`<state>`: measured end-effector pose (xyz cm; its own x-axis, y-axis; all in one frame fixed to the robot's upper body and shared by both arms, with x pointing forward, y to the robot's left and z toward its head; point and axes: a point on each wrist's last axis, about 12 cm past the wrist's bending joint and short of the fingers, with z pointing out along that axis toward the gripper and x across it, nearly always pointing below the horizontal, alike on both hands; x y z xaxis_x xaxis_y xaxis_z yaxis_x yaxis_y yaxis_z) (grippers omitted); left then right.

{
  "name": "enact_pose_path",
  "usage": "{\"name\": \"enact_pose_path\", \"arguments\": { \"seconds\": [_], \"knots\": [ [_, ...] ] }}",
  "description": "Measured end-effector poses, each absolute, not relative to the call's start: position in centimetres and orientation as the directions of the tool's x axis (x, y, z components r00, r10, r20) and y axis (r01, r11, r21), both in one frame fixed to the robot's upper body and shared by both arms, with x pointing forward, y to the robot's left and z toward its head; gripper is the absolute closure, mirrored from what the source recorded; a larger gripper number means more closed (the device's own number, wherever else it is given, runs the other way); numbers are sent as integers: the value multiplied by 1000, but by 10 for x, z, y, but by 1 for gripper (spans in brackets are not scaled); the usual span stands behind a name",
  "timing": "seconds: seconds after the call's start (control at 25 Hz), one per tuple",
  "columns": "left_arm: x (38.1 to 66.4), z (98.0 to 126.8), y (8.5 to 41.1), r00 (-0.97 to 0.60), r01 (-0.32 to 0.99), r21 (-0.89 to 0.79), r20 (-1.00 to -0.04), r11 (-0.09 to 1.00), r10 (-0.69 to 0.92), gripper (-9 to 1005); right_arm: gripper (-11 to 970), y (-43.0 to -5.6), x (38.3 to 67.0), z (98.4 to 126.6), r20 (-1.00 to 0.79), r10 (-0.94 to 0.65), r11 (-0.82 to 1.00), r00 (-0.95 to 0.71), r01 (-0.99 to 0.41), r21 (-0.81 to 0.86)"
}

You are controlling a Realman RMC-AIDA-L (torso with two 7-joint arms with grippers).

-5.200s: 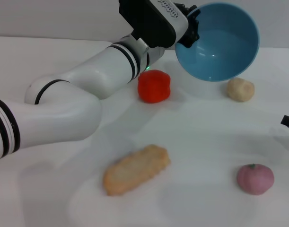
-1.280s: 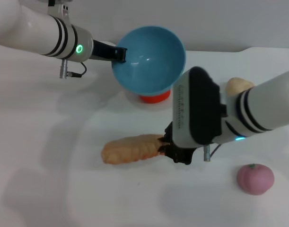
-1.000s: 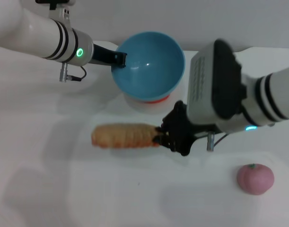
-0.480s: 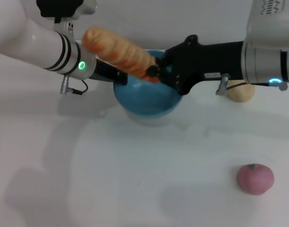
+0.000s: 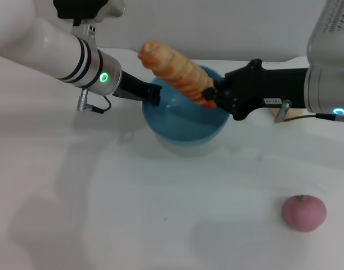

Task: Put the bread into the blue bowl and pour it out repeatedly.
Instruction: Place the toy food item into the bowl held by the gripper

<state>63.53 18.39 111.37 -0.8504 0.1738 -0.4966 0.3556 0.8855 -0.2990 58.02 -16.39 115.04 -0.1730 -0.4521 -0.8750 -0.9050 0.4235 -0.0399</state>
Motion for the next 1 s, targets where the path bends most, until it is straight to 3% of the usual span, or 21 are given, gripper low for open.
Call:
{"name": "enact_pose_path", "arguments": {
  "seconds": [0.12,0.32,0.64,0.76,0.84,1.0],
  "knots": [
    [636,1117,179,-848,369,-299,-496,880,187,997,859,-170,583,1147,-875,-439,456,-202,-890,-24],
    [638,1121,174,-845,384,-298,-496,874,202,998,699,-176,584,1146,-878,-428,480,-215,-877,-19],
    [638,1121,173,-840,389,-294,-502,873,205,997,523,-193,588,1154,-898,-378,540,-226,-841,-16],
    [641,1121,168,-818,411,-259,-527,874,229,997,457,-211,589,1162,-926,-292,596,-240,-803,20],
    [642,1122,166,-808,420,-243,-539,874,238,998,458,-236,588,1169,-951,-167,658,-260,-747,89],
    [652,1129,154,-732,466,-146,-618,873,287,998,459,-264,583,1169,-958,-67,708,-280,-690,152]
  ]
}}
